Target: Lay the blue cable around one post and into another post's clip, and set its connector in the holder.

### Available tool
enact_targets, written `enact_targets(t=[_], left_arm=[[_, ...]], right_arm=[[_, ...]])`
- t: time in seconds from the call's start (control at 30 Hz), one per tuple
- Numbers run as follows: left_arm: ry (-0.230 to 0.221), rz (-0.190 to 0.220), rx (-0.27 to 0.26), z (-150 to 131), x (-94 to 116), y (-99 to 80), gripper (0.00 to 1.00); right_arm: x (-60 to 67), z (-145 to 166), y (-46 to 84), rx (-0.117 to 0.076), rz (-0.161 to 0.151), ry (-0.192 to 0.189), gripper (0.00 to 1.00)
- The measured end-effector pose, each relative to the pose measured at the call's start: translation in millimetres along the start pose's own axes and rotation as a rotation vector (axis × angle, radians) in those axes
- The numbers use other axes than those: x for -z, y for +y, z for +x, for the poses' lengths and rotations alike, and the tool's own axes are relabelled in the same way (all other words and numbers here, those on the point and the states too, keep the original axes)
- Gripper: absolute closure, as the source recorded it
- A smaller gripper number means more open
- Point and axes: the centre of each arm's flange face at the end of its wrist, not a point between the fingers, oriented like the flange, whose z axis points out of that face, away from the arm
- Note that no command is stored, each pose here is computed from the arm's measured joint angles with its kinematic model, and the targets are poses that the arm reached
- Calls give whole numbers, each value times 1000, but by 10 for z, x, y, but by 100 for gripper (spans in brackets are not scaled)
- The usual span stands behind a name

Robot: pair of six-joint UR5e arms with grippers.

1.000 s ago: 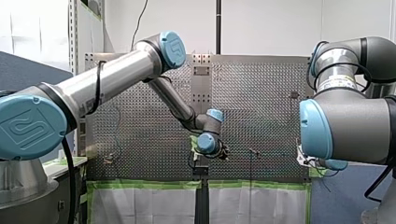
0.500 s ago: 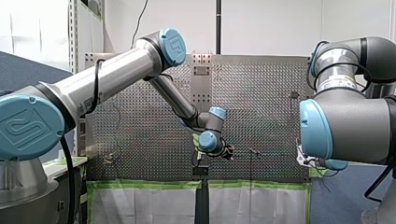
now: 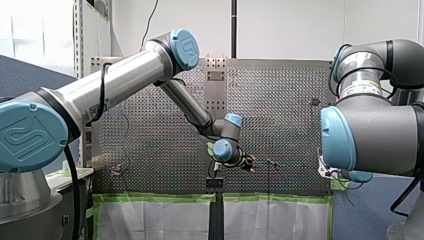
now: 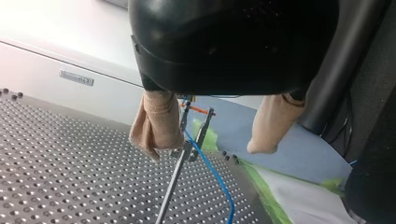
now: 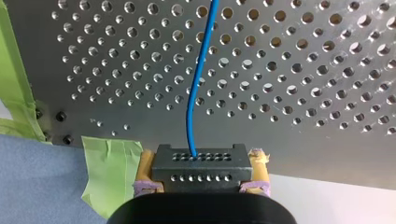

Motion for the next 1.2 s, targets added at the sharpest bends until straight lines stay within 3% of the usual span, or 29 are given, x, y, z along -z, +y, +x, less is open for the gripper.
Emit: enact_targets(t=[0.33, 1.2], left_arm=[[-13, -9, 1, -77, 13, -1, 0], [-14, -16, 6, -88, 0, 47, 0]], right_arm=[[-3, 7, 38, -8, -4, 8, 100], [-5, 8, 38, -7, -4, 10, 100]])
